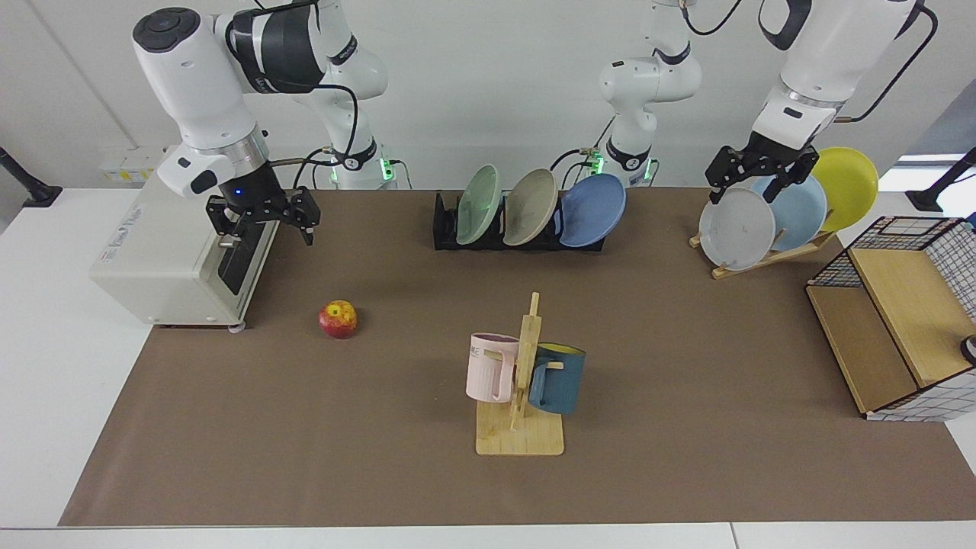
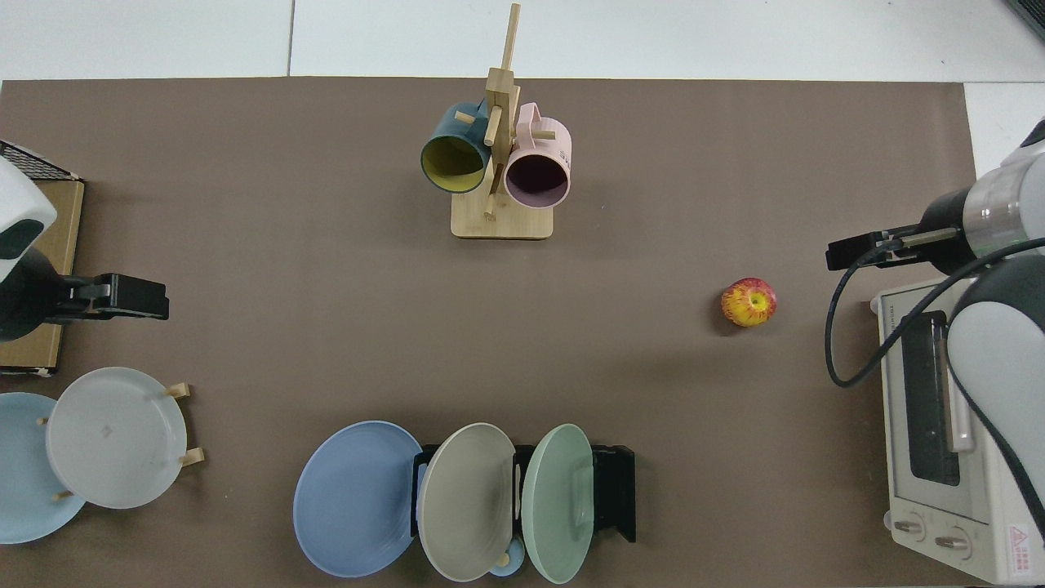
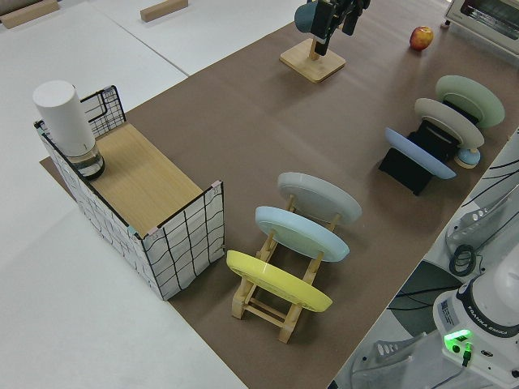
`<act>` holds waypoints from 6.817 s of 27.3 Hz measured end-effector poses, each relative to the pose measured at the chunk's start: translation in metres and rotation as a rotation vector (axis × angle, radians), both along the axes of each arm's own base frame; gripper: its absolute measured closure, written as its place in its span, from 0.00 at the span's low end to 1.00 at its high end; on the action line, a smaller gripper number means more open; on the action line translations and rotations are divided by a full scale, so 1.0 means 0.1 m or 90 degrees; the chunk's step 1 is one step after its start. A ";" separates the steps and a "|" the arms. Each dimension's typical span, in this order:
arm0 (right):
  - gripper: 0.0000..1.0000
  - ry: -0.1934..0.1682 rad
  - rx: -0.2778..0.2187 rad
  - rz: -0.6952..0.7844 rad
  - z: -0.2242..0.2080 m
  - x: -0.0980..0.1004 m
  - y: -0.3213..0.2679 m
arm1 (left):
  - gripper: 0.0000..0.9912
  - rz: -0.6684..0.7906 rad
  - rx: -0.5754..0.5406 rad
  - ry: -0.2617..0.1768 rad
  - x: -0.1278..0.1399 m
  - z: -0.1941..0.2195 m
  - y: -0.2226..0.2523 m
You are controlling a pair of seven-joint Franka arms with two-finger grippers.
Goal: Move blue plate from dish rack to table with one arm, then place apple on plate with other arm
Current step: 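Move the left gripper down toward the blue plate in the dish rack, then grasp the rim of the blue plate with the left gripper, then lift the blue plate with the left gripper while the right gripper grasps the apple, then carry the blue plate with the left gripper and lower it onto the table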
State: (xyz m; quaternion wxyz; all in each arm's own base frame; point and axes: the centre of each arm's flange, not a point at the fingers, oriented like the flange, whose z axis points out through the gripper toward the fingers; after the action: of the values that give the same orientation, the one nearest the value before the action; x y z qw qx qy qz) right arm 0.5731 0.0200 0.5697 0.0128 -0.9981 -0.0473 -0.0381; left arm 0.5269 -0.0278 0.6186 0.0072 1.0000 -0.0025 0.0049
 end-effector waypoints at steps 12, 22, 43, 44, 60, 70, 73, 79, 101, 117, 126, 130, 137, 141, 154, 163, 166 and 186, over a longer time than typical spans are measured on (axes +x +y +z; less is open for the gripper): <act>0.00 0.000 0.000 0.000 0.00 0.00 0.00 | 0.00 -0.002 0.000 0.006 0.00 -0.05 -0.01; 0.00 0.000 0.000 0.000 0.00 0.00 0.00 | 0.00 -0.008 0.007 0.015 -0.03 -0.11 -0.05; 0.00 0.000 0.000 -0.001 0.00 0.00 -0.01 | 0.00 0.052 0.283 -0.109 -1.96 -1.03 -1.69; 0.00 0.000 0.000 -0.001 0.00 0.00 -0.01 | 0.00 0.058 0.291 -0.117 -2.04 -1.11 -1.72; 0.00 0.000 0.000 0.001 0.00 0.00 0.01 | 0.00 0.100 0.280 -0.107 -2.21 -1.92 -1.66; 0.00 -0.012 0.001 0.026 0.02 0.00 0.27 | 0.00 0.101 0.253 -0.089 -2.17 -2.03 -1.72; 0.00 -0.012 0.002 0.031 0.02 0.00 0.36 | 0.00 0.089 0.257 -0.091 -2.19 -2.08 -1.78; 0.00 -0.008 0.003 0.012 -0.01 0.00 0.35 | 0.00 0.083 0.275 -0.093 -2.19 -2.16 -1.82; 0.00 -0.018 0.001 -0.015 -0.49 0.26 0.38 | 0.26 0.087 0.296 -0.096 -2.12 -2.18 -1.72; 0.00 -0.010 -0.007 -0.022 -1.79 0.40 0.50 | 0.69 0.086 0.292 -0.100 -2.11 -2.18 -1.73; 0.00 0.021 -0.017 -0.028 -2.43 0.37 0.44 | 0.84 0.079 0.295 -0.104 -2.11 -2.17 -1.73; 0.00 0.031 -0.020 -0.032 -2.64 0.34 0.40 | 0.86 0.076 0.298 -0.105 -2.12 -2.16 -1.75; 0.00 0.055 -0.023 -0.034 -2.81 0.24 0.37 | 0.88 0.074 0.367 -0.132 -2.26 -2.00 -2.04; 0.22 0.059 -0.024 -0.033 -2.83 0.22 0.36 | 0.93 0.068 0.410 -0.153 -2.36 -1.89 -2.24; 0.28 0.057 -0.021 -0.027 -2.35 0.26 0.37 | 0.95 0.102 0.452 -0.170 -2.20 -0.96 -2.30; 0.28 0.036 -0.012 -0.025 -1.30 0.20 0.37 | 0.95 0.182 0.307 -0.139 -1.27 -0.31 -1.43; 0.28 0.025 -0.010 -0.026 -1.04 0.17 0.34 | 0.95 0.205 0.222 -0.117 -0.87 -0.35 -1.18; 0.28 0.019 -0.007 -0.028 -0.76 0.04 0.30 | 0.95 0.241 -0.134 -0.141 -0.21 -1.54 -1.63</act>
State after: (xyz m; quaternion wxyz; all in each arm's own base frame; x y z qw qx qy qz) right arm 0.5774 0.0498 0.4938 0.0073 -0.9994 -0.0257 -0.0235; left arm 0.5058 -0.1905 0.4643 0.1102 0.9696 0.1851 0.1162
